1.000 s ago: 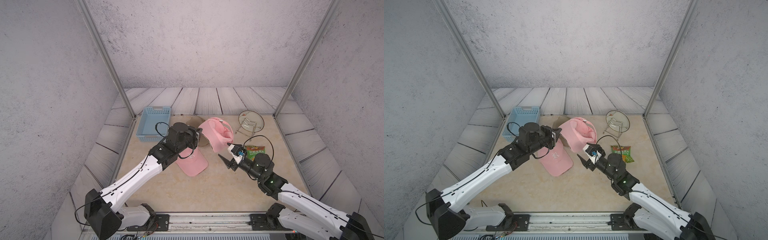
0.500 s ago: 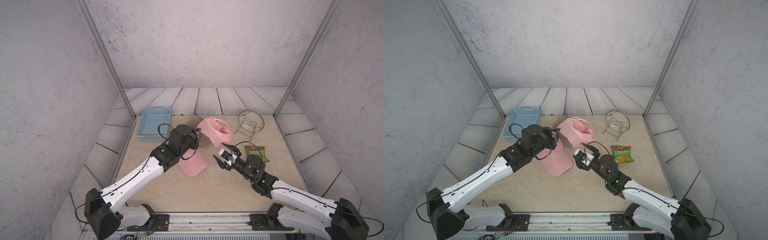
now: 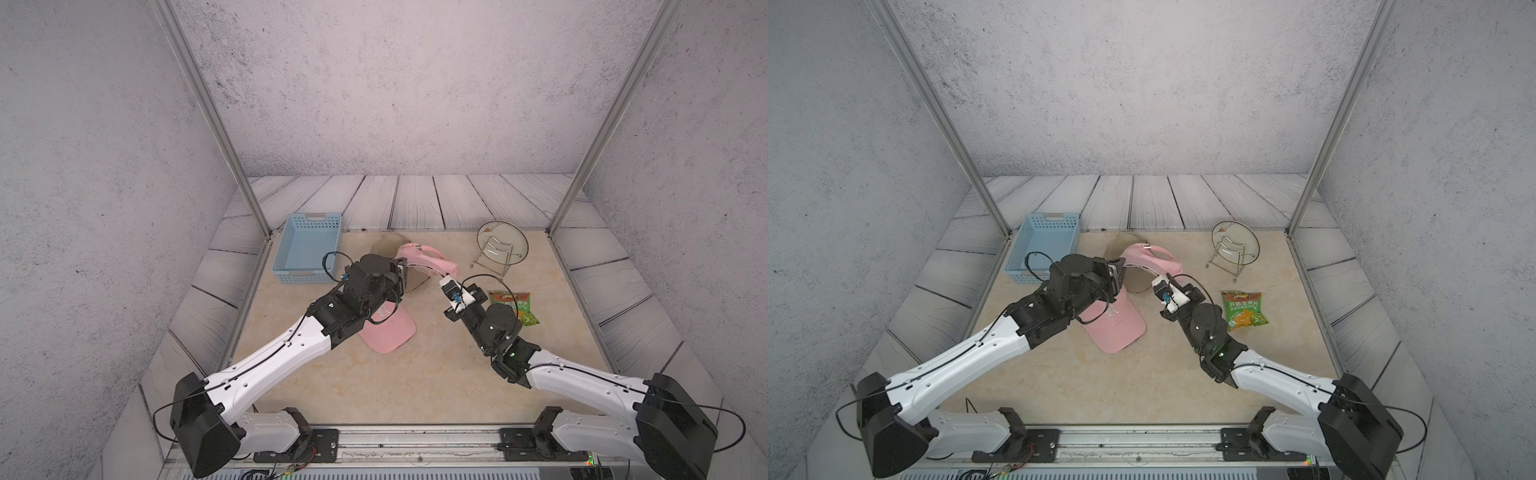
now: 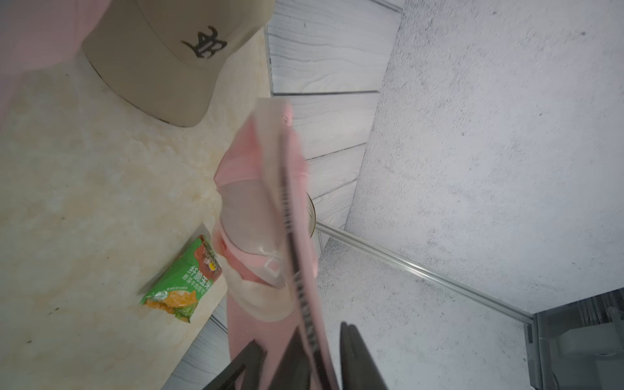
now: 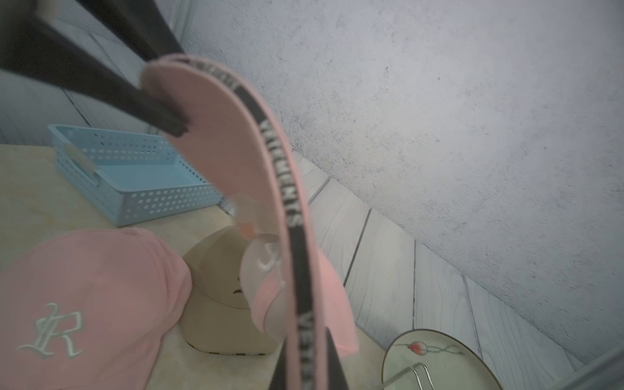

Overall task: Turn the baseball cap inside out
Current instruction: Turn over the baseball cap.

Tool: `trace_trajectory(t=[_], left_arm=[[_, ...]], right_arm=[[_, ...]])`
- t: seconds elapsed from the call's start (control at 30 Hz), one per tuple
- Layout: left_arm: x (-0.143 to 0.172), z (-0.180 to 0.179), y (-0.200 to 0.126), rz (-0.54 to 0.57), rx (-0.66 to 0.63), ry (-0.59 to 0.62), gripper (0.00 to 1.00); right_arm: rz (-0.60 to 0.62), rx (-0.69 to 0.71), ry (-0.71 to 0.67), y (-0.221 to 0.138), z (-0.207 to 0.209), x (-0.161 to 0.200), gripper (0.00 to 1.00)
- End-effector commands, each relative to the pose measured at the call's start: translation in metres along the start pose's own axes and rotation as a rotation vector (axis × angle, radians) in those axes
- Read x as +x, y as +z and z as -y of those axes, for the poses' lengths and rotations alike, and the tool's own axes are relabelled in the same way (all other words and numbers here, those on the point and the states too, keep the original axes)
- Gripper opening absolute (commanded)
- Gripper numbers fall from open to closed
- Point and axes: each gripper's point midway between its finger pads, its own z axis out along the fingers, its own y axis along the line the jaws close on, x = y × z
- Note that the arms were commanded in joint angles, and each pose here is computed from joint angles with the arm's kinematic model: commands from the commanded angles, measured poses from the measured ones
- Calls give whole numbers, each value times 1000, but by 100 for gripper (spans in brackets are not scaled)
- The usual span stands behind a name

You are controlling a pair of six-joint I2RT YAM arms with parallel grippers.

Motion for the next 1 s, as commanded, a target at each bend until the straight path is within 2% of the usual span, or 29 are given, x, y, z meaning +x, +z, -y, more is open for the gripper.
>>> trace_trajectory(t=[0.0, 0.1, 0.17, 0.23, 0.27, 0.33, 0.4, 0.47, 0.57, 0.63, 0.77, 0.9, 0.97], left_arm=[[-6, 25, -3, 59, 85, 246, 59], [-20, 59, -19, 193, 129, 663, 79], [-15, 82, -27, 236, 196, 985, 85], [9, 95, -36, 182, 296, 1352, 85], [19, 96, -40, 142, 324, 1494, 85], [37, 87, -46, 29, 340, 1757, 85], [47, 72, -49, -91, 321, 1962, 86], [51, 59, -52, -177, 307, 2095, 88], [65, 39, -57, -324, 387, 2251, 94], [74, 24, -57, -427, 438, 2317, 97], [80, -2, -45, -588, 434, 2369, 99], [91, -20, -32, -705, 476, 2345, 92], [97, -28, -26, -763, 495, 2317, 79]], right_arm=[[-50, 31, 39, -6, 15, -6, 0], [-174, -32, 43, -11, 15, 4, 0], [-258, -66, 78, -16, 21, 9, 0], [-315, -140, 133, -21, 22, 12, 0], [-335, -170, 167, -23, 24, 12, 0], [-363, -228, 223, -29, 27, 11, 0], [-380, -276, 254, -34, 29, 8, 0], [-398, -322, 273, -39, 28, 5, 0], [-409, -434, 299, -52, 17, -7, 0], [-402, -488, 318, -58, 12, -15, 0], [-385, -561, 343, -70, 5, -26, 0], [-356, -615, 360, -79, 1, -37, 0], [-340, -629, 369, -80, 0, -41, 0]])
